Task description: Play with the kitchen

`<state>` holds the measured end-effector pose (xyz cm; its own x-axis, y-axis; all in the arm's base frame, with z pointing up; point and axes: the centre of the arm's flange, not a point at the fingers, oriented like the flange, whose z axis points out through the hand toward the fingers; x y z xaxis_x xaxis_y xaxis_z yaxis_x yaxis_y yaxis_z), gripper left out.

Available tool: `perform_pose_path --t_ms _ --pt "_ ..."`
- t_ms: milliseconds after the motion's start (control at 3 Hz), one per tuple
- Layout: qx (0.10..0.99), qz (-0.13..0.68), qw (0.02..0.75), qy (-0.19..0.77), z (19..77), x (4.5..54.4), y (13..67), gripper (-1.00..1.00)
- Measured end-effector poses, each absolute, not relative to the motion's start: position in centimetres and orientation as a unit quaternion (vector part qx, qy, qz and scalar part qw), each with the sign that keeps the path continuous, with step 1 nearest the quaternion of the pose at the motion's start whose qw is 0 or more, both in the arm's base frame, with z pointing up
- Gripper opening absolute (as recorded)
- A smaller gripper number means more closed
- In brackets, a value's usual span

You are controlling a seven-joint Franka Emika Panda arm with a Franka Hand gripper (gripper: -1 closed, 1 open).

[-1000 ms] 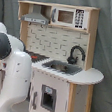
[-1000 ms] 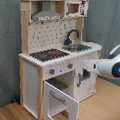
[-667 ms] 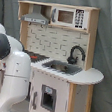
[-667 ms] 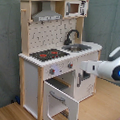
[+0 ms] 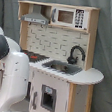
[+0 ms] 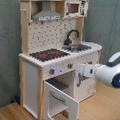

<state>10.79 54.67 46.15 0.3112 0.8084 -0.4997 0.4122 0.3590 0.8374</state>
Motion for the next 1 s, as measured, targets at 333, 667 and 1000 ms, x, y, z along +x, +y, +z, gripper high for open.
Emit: perform_pose_path --t_ms 333,667,1000 --pt "0.530 0.194 0.610 0.556 45.7 10.8 56.1 1.00" --pt "0.521 0.224 0.617 0.546 45.5 10.7 57.6 1.00" --pt "0.511 0.254 0.623 0.535 45.3 10.5 58.9 1.00"
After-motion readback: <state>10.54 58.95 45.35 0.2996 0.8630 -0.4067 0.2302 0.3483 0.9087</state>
